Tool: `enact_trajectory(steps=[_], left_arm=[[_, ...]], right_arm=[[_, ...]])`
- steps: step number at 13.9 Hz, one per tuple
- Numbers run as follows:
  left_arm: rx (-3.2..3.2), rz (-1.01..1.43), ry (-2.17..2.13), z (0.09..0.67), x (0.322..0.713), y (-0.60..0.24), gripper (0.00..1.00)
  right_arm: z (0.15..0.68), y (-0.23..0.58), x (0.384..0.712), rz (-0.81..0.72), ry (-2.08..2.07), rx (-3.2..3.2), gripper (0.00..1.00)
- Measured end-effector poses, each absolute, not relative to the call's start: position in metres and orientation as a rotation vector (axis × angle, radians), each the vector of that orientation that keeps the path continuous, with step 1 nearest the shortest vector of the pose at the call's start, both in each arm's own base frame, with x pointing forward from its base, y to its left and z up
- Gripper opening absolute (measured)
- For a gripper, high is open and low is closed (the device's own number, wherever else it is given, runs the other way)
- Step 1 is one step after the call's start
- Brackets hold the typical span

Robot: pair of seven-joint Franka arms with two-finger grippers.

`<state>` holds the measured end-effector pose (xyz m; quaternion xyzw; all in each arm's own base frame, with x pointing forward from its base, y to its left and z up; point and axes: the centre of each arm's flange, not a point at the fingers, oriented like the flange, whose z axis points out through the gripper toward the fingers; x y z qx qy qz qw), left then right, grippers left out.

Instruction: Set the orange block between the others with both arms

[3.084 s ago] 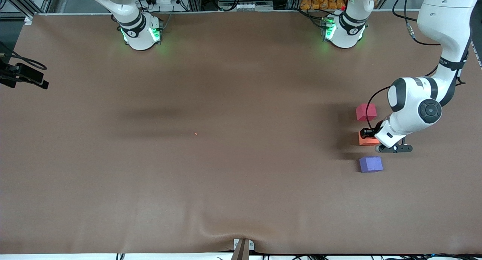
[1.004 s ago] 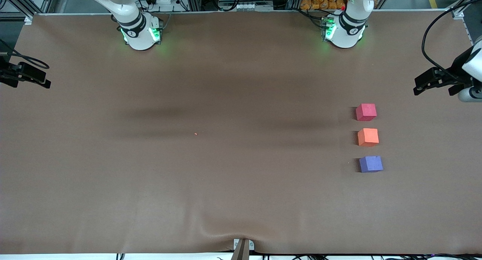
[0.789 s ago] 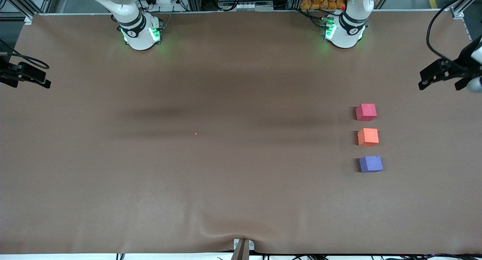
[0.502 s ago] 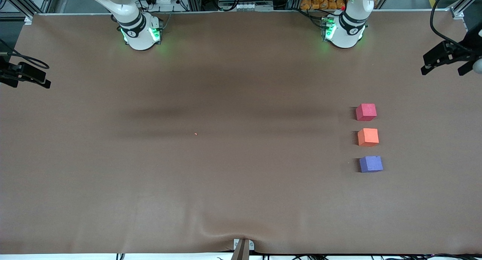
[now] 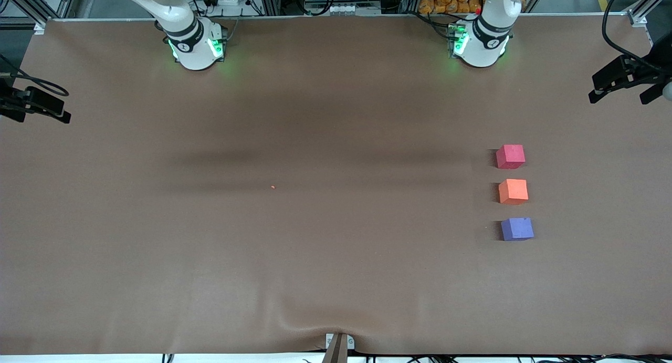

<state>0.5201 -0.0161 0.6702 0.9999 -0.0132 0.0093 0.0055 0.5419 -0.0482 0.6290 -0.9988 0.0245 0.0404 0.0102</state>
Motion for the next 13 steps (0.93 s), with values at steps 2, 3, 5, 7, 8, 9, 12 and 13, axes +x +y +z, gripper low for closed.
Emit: enact_trajectory(steps=[2,3,5,7,8,9,12,13], left_arm=[[3.130,0.027,-0.039,0.670,0.520,-0.015,1.00],[3.130,0.027,-0.039,0.670,0.520,-0.015,1.00],[3.130,0.023,-0.039,0.670,0.520,-0.015,1.00],[3.130,0.005,-0.039,0.669,0.519,-0.015,1.00],[3.131,-0.016,-0.039,0.667,0.517,-0.015,1.00],[3.131,-0.033,-0.039,0.665,0.516,-0.015,1.00],[3.131,-0.063,-0.029,0.659,0.516,-0.016,1.00],[3.131,-0.066,-0.029,0.657,0.516,-0.016,1.00]], right_arm=[[0.629,-0.048,0.542,0.126,0.076,-3.118,1.00],[0.629,-0.048,0.542,0.126,0.076,-3.118,1.00],[0.629,-0.048,0.542,0.127,0.076,-3.118,1.00],[0.629,-0.048,0.542,0.128,0.076,-3.117,1.00],[0.629,-0.048,0.542,0.128,0.076,-3.117,1.00],[0.629,-0.048,0.542,0.129,0.076,-3.117,1.00],[0.628,-0.048,0.542,0.129,0.076,-3.117,1.00],[0.628,-0.048,0.542,0.129,0.076,-3.117,1.00]])
